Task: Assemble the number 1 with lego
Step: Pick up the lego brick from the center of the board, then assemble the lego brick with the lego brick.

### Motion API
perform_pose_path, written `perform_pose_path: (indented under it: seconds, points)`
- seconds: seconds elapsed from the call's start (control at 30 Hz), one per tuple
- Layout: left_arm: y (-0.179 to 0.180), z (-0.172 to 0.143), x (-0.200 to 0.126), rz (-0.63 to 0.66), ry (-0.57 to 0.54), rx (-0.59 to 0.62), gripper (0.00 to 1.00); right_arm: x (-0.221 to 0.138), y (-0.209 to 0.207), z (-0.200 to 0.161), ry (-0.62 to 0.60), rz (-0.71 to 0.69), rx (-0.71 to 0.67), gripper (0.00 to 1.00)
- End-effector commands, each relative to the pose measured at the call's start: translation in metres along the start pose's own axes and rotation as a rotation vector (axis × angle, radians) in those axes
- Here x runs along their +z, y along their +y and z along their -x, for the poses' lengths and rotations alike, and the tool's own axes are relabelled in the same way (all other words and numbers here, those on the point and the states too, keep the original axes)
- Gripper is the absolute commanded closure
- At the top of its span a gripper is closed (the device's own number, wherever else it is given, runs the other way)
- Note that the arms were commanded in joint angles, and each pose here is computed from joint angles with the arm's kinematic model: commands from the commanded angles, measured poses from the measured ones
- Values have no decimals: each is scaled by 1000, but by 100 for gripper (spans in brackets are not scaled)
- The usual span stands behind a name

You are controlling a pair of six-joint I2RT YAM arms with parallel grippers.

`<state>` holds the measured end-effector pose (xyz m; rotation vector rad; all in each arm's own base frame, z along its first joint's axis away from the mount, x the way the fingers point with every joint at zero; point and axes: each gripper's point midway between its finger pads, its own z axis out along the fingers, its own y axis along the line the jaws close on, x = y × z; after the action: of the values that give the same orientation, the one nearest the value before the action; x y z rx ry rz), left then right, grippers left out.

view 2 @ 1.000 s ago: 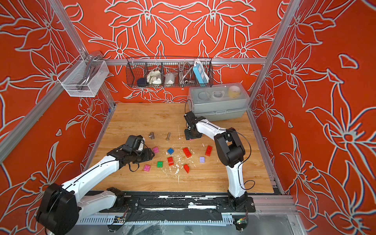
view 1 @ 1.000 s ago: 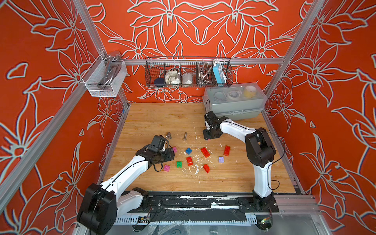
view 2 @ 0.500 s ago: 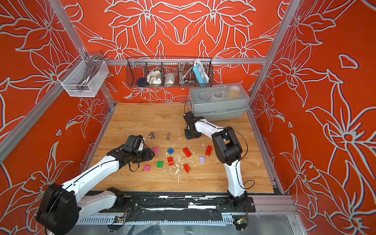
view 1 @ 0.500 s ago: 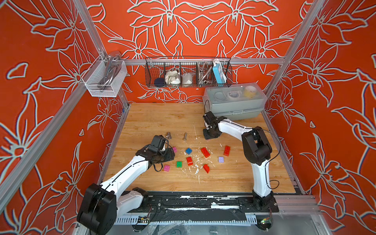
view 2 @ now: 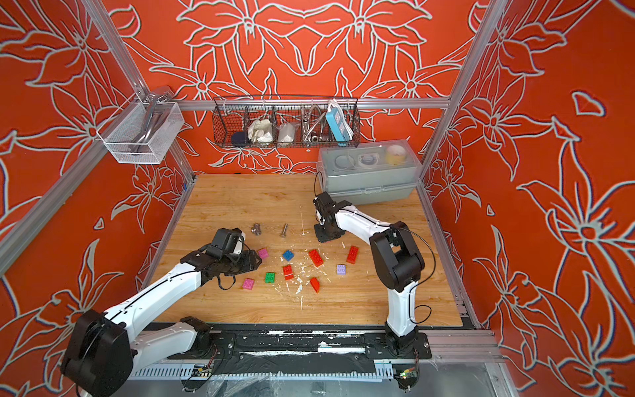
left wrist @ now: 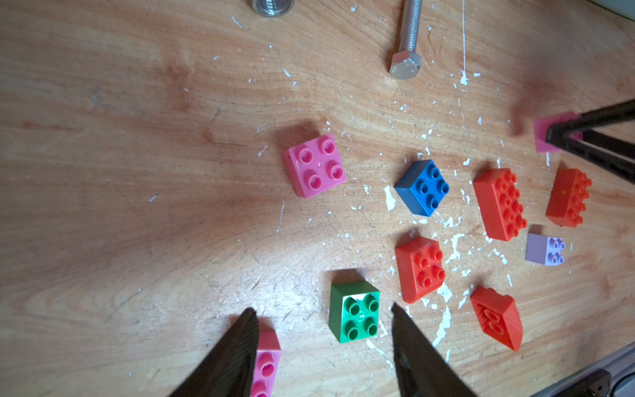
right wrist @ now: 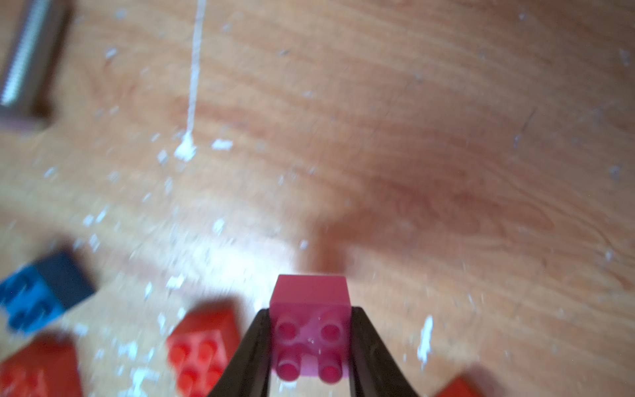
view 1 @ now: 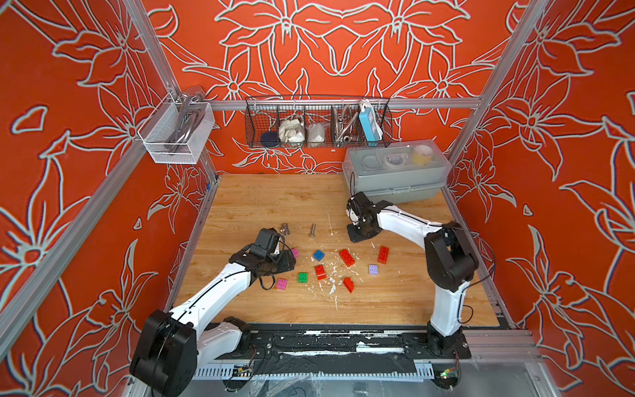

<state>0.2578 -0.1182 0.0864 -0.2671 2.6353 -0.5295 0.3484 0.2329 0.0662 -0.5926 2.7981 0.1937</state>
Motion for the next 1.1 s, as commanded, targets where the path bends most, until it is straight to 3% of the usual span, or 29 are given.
perform_pose_path:
  seconds: [0.0,0.2,1.07]
  points:
    - [-5,1,-4,-22,-8,17,39,-17,19,-23,14,44,-93,73]
    - [-5,0,-4,-28,-11,17,39,-21,45,-33,-38,81,-184,73]
    - [-6,-2,-6,-31,-7,18,39,-2,59,-47,-14,134,-184,72]
